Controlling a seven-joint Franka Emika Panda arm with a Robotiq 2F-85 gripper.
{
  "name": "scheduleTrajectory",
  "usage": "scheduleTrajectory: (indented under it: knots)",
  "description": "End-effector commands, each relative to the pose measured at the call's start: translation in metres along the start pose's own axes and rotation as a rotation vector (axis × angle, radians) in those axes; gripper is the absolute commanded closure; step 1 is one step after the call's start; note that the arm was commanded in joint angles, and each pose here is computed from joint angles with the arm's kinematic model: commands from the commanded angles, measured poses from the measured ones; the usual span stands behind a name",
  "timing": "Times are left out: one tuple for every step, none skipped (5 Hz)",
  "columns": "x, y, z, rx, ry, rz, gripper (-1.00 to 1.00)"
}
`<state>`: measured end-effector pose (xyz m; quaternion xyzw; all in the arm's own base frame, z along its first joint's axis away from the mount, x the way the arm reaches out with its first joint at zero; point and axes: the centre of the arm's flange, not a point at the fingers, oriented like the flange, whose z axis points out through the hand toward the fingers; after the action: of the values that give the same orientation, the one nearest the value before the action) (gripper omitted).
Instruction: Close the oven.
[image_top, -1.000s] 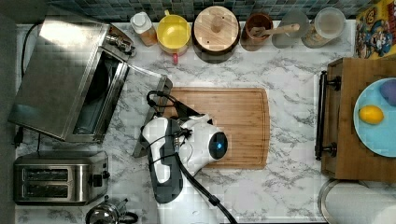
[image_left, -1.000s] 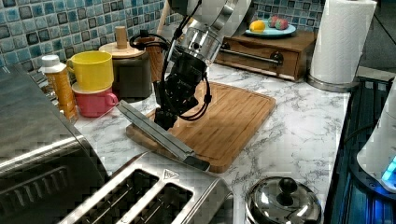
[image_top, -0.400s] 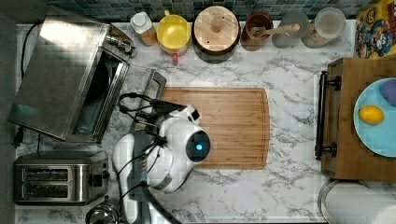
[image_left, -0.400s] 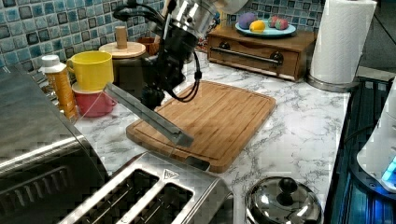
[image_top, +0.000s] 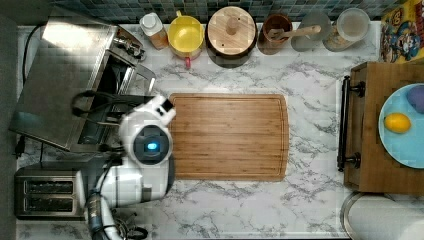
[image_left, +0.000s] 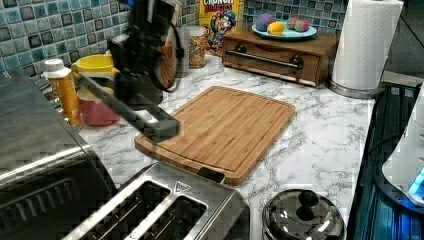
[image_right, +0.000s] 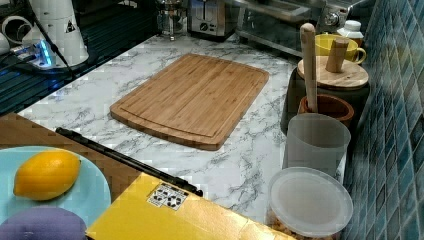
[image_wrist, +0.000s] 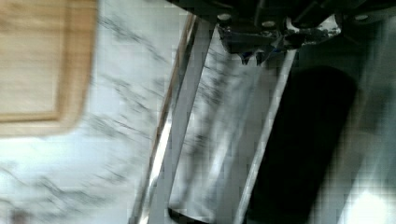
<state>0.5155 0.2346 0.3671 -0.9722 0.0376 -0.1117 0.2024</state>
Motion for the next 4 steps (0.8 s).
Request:
scheduleTrajectory:
  knots:
    - [0.020, -0.165, -0.074, -0.126, 0.225, -0.056, 1.00]
    - [0.026, -0.158, -0.087, -0.205, 0.280, 0.058, 1.00]
    - [0.030, -0.159, -0.098, -0.314, 0.296, 0.152, 1.00]
    - [0.021, -0.149, -0.113, -0.318, 0.323, 0.155, 1.00]
